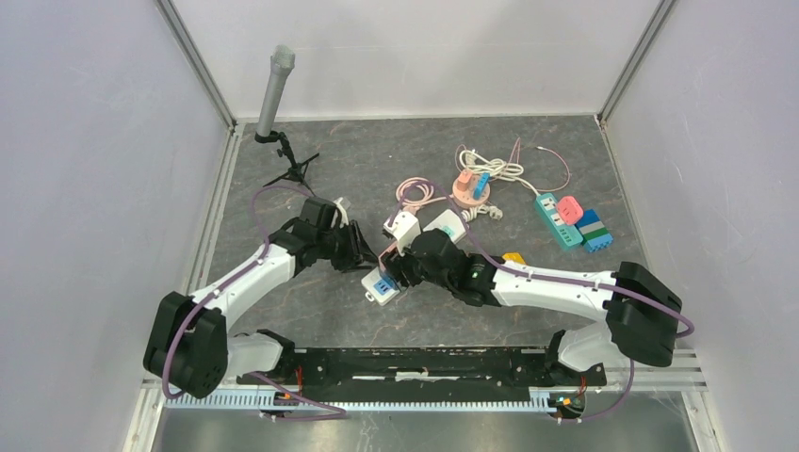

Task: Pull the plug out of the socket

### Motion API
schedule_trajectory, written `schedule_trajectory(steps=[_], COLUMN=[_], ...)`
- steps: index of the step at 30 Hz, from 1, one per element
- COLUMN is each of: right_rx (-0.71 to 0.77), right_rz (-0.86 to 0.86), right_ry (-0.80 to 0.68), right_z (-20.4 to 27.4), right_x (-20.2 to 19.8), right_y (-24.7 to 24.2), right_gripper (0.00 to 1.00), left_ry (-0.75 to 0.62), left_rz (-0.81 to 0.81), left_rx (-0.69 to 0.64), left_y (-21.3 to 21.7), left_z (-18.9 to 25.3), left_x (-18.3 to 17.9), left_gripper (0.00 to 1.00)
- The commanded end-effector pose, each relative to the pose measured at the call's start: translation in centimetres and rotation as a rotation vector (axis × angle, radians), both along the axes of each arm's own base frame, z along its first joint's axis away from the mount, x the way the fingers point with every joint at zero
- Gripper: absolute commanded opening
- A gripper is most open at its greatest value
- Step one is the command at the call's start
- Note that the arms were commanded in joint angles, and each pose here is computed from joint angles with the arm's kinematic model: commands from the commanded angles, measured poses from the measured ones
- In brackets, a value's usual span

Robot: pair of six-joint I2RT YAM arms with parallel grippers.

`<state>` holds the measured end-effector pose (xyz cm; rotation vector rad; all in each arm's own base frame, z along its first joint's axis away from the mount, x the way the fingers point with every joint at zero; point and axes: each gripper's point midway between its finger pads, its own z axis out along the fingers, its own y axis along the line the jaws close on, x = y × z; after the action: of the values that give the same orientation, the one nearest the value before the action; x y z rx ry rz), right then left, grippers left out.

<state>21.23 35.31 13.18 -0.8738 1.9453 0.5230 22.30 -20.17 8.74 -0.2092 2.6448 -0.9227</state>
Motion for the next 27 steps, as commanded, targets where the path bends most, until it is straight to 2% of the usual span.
schedule_trajectory(steps=[1, 3, 5, 8, 11, 13, 19, 27], right_rx=[0.124, -0.017, -0.070, -0.034, 0.086, 0.162, 0.257, 0.179], right_rz=[0.100, 0.105, 0.099, 0.083, 0.080, 0.128, 0.231, 0.246], right_ry=[-0.156, -0.274, -0.314, -0.306, -0.227, -0.199, -0.153, -0.238], right_z=[6.0, 5.0, 4.3, 4.6, 5.7, 6.8, 7.5, 6.7], right_x=[-0.1, -0.4, -0.5, -0.6, -0.5, -0.8, -2.2, -1.6], right_y=[2.9, 2.4, 1.9, 1.6, 1.7, 2.0, 2.9, 2.3], right_gripper=[0.00, 0.00, 0.00, 0.00, 0.00, 0.00, 0.00, 0.00], left_ry=[0.148, 0.152, 0.154, 0.153, 0.157, 0.154, 0.154, 0.151], left_rz=[-0.035, -0.039, -0.042, -0.045, -0.046, -0.048, -0.063, -0.099], left_rx=[0.215, 0.218, 0.223, 0.236, 0.242, 0.240, 0.241, 0.234], left_y=[3.3, 3.3, 3.3, 3.4, 3.4, 3.3, 3.0, 2.6], left_z=[-4.9, -5.0, -5.2, -5.2, -5.3, -5.2, -5.2, -5.2], left_x=[-3.6, -3.6, -3.7, -3.7, -3.7, -3.7, -3.8, -4.0], left_gripper=[0.39, 0.39, 0.39, 0.39, 0.39, 0.39, 0.39, 0.40])
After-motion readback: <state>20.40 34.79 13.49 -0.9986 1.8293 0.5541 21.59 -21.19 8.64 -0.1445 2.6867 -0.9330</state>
